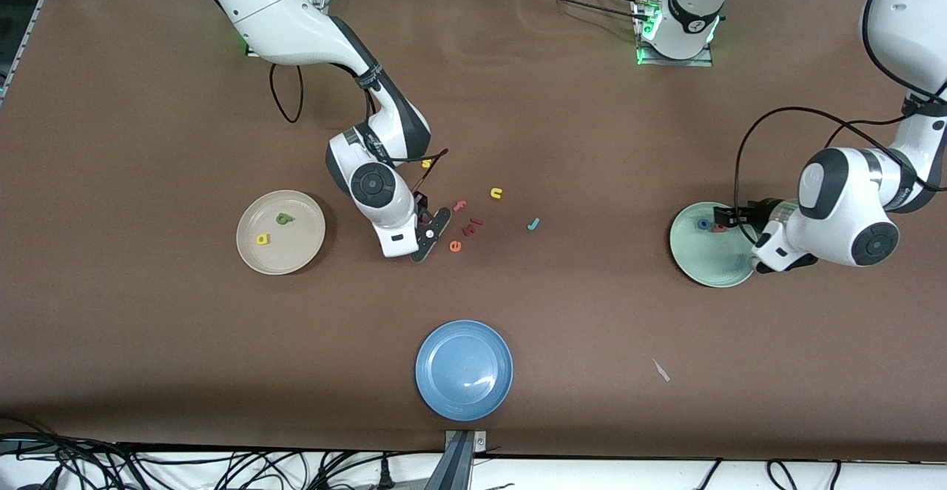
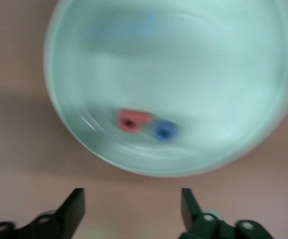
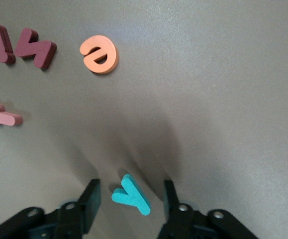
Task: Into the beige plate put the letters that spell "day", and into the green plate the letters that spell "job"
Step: 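Drop the pink letter on the green plate while the right gripper reaches the y, then grasp the cyan y with the right gripper while the left gripper returns to letters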
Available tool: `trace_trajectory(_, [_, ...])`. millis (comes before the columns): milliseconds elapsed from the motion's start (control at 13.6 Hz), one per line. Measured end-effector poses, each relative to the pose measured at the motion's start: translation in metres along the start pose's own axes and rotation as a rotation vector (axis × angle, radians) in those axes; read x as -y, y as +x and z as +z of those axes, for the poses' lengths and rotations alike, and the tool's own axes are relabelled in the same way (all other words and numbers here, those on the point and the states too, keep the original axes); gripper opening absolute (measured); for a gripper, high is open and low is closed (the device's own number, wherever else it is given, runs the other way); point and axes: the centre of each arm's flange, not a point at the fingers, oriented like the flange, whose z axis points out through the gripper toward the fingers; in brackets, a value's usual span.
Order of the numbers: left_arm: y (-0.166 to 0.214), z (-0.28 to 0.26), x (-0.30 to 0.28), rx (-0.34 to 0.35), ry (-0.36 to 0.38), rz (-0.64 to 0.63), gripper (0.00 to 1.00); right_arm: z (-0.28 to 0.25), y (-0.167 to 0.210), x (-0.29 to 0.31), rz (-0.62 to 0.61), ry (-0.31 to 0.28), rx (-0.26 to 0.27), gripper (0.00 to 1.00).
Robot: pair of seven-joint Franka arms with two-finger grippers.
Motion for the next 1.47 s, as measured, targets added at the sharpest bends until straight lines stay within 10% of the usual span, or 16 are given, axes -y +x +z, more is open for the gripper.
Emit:
trace_trajectory(808, [-0.091,0.013,-0.295,-0.270,-0.196,-0.064,0.88,-0.002,0.000,-0.003,-0.012,-0.018,0.005,0.25])
trace_trajectory(1470, [-0.089,0.095,-0.356,-0.410,-0.111,-0.050,0.73,-0.068,-0.047,-0.072,0.108,-0.018,0.089,0.25])
